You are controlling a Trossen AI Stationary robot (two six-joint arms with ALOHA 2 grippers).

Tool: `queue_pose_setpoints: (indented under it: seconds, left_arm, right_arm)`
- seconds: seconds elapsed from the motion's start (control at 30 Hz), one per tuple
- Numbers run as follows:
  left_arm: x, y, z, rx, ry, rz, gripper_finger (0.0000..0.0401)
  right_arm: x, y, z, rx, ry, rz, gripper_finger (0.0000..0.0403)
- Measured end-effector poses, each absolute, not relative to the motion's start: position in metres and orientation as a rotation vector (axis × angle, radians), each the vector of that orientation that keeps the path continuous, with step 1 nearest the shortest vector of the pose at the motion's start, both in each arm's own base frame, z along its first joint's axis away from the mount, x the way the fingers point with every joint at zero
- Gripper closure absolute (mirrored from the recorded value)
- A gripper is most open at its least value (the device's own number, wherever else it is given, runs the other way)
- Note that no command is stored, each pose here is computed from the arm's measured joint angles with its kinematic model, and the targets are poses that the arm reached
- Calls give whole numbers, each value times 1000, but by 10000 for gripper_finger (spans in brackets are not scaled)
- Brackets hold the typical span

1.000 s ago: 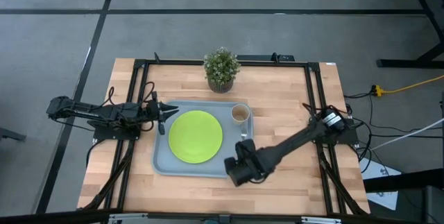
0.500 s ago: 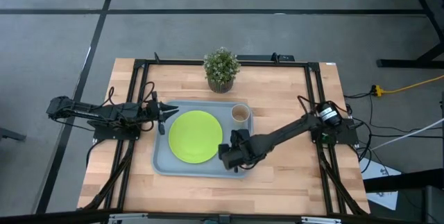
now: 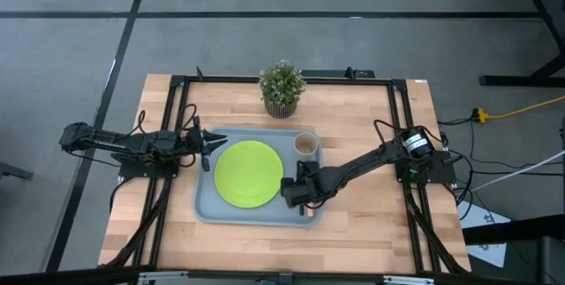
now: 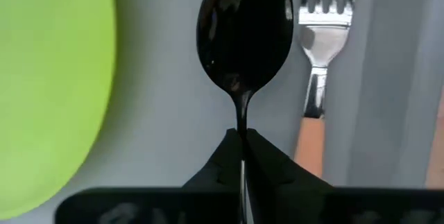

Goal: Pick and place plate/cup/fork/spoon on tray
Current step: Put the black spoon on the gray serving tray to the left of the orange fork

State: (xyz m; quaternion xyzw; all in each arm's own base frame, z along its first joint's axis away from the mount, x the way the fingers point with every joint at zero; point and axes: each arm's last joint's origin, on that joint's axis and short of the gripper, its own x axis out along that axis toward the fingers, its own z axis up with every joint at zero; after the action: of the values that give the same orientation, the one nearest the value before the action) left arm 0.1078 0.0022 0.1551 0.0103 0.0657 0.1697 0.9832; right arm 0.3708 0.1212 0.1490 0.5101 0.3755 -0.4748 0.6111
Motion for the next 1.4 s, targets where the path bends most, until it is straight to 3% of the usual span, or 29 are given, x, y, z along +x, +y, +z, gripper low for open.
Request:
queue_pose_setpoints:
  seconds: [1.4]
  left_arm:
    - [108,2,155,21,132,341,348]
  right_arm:
    - [365,118,140,1136,835,-1121,368]
